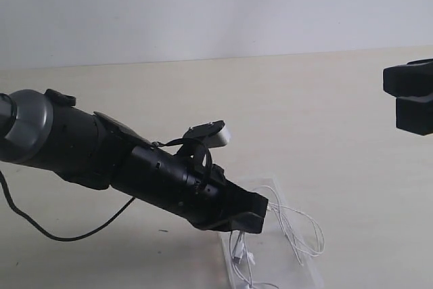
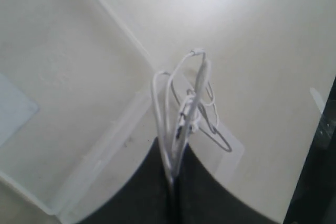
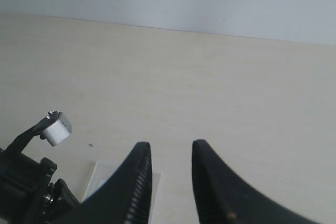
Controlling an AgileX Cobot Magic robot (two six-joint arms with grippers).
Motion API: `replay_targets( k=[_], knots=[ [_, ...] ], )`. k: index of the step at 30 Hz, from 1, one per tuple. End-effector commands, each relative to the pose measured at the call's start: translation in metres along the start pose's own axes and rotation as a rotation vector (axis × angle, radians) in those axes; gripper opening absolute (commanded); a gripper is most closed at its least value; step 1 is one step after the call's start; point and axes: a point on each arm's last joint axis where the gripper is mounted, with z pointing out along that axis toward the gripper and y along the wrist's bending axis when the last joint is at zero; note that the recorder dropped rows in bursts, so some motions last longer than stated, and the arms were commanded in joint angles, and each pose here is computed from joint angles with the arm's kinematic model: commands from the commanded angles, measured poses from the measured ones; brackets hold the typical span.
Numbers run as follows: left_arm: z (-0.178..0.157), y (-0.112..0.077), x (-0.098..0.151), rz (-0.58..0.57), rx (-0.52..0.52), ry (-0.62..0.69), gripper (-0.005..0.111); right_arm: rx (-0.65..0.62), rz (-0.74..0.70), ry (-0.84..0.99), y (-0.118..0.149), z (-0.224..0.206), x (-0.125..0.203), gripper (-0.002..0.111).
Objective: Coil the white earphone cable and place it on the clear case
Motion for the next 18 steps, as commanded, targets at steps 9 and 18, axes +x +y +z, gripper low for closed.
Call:
replay_targets(
  k=[9, 18],
  knots=[
    [-0.016, -0.019, -0.006, 0.049, 0.044, -0.025, 0.0, 0.002, 0.005, 0.001, -0.001, 0.001, 0.001, 0.027],
    [-0.014, -0.009, 0.006, 0.055, -0.004, 0.004, 0.0, 0.003, 0.005, 0.003, -0.001, 0.001, 0.001, 0.027]
  ],
)
